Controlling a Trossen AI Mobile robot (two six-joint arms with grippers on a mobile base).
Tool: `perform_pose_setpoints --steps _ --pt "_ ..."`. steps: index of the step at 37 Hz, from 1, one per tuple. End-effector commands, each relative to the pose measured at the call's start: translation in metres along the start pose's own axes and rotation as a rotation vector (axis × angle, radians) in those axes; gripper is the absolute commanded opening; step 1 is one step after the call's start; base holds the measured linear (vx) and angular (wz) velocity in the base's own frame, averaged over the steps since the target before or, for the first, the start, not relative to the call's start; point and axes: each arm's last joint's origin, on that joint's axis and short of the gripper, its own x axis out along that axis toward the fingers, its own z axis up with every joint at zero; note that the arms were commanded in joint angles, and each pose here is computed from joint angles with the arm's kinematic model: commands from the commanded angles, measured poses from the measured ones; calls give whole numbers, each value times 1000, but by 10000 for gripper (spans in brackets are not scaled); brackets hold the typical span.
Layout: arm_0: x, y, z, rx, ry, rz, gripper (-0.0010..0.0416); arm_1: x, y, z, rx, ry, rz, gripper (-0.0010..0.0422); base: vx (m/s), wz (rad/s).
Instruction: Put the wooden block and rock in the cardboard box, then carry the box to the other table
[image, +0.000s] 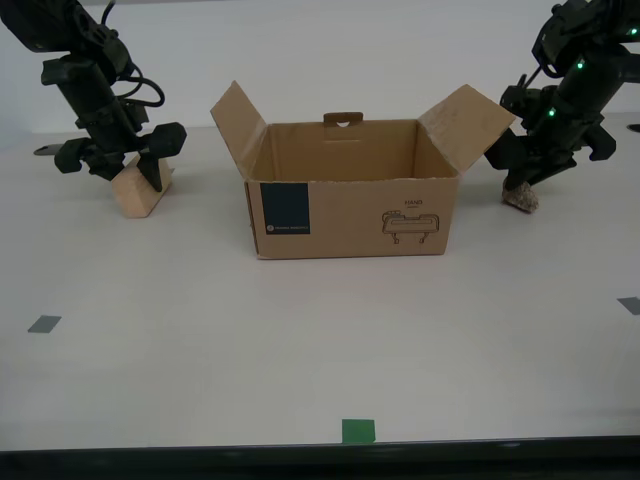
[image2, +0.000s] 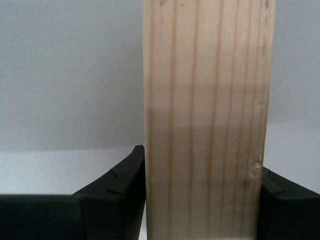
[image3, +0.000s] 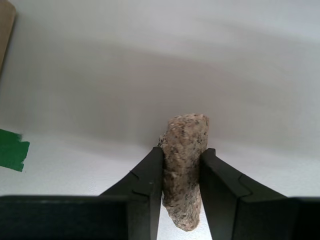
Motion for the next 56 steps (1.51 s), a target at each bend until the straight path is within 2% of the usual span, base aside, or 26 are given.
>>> perform_pose_setpoints --steps 1,4,8,18,42,47,56 --pt "2 1 -2 -3 10 3 50 0 0 0 -3 2 -3 47 0 0" --pt "2 1 -2 -3 10 3 26 0 0 0 -4 1 -4 -2 0 0" --pt "2 1 -2 -9 12 4 -5 0 0 0 -26 1 -4 9 0 0" --pt "2 1 -2 -26 18 6 19 0 0 0 -26 2 -3 1 0 0" --pt "2 2 -3 -27 23 6 23 0 0 0 -29 2 -3 -1 0 0" --pt "2 2 -3 -28 27 -20 76 0 0 0 -29 4 -4 -1 0 0" --pt "2 2 -3 -21 31 -29 243 0 0 -1 -30 13 -4 -1 0 0"
